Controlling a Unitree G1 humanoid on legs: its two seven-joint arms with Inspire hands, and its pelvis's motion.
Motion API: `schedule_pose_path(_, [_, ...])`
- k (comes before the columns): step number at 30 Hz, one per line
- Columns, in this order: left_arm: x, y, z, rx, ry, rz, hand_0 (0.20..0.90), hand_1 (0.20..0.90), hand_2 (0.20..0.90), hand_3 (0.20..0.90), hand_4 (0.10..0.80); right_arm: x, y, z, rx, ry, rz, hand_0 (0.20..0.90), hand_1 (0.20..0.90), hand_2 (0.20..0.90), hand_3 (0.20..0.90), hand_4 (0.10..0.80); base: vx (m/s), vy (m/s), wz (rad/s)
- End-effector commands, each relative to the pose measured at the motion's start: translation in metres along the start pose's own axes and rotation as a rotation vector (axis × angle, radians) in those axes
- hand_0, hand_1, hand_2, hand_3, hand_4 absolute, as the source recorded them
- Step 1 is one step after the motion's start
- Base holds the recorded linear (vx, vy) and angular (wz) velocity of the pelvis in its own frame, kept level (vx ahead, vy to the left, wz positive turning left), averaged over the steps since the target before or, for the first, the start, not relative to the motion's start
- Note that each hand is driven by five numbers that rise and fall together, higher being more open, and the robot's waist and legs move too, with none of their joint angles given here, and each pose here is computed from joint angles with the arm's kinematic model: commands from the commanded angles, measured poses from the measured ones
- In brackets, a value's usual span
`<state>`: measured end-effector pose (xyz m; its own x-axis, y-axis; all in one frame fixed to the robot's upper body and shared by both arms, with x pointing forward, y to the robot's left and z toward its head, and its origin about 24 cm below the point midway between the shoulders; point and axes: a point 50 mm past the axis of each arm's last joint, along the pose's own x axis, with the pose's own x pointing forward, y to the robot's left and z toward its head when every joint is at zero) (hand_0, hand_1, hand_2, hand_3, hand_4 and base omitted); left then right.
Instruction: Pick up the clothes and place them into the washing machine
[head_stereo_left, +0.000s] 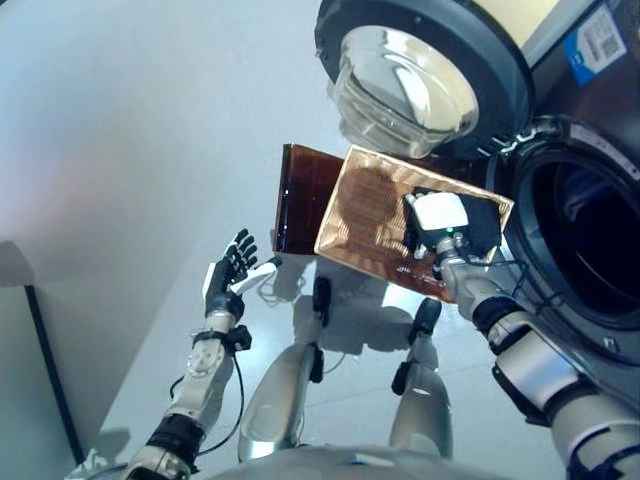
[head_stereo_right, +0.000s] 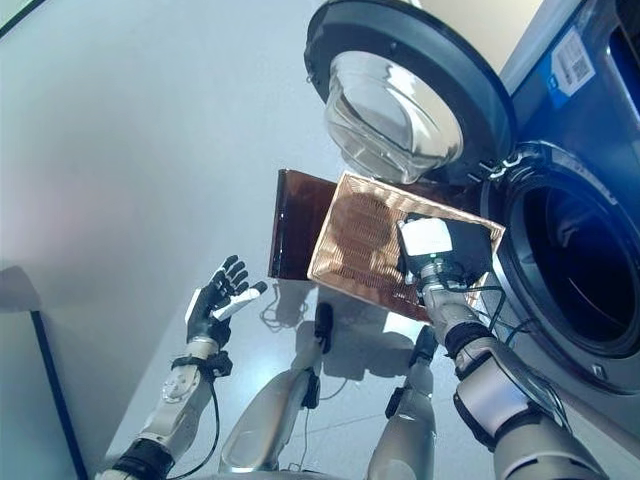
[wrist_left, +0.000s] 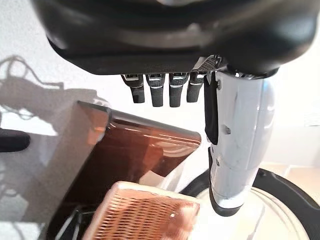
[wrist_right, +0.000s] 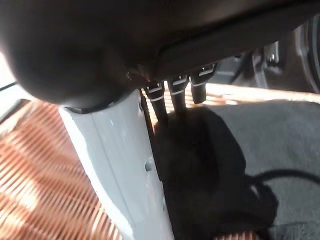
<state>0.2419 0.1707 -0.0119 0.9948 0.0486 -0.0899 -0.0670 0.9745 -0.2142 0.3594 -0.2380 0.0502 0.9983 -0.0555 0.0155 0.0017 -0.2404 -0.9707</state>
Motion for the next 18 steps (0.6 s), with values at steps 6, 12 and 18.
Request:
schedule_pose_path(6, [-0.001,0.003,0.064,-0.064,-0.309,-0.034,0.900,0.900,0.900,0.900,0.800,0.025,-0.064,-0.055,-0.045,0.176,-0.179,0.900,0.900,0.900,0.900,0.800,-0.054,-0.002,0.08])
schedule_pose_path(12, [-0.001,0.002,0.076,-0.097,-0.361,-0.027,0.900,0.900,0.900,0.900,0.800,0.023,-0.066,-0.072,-0.085,0.219,-0.156,0.900,0.900,0.900,0.900,0.800,-0.025,0.002,0.06])
schedule_pose_path(18, [-0.002,-0.001,0.085,-0.096,-0.397,-0.052,0.900,0.900,0.900,0.900,0.800,0.019,-0.071,-0.094,-0.104,0.279,-0.147,0.900,0.900,0.900,0.900,0.800,-0.007,0.002,0.00])
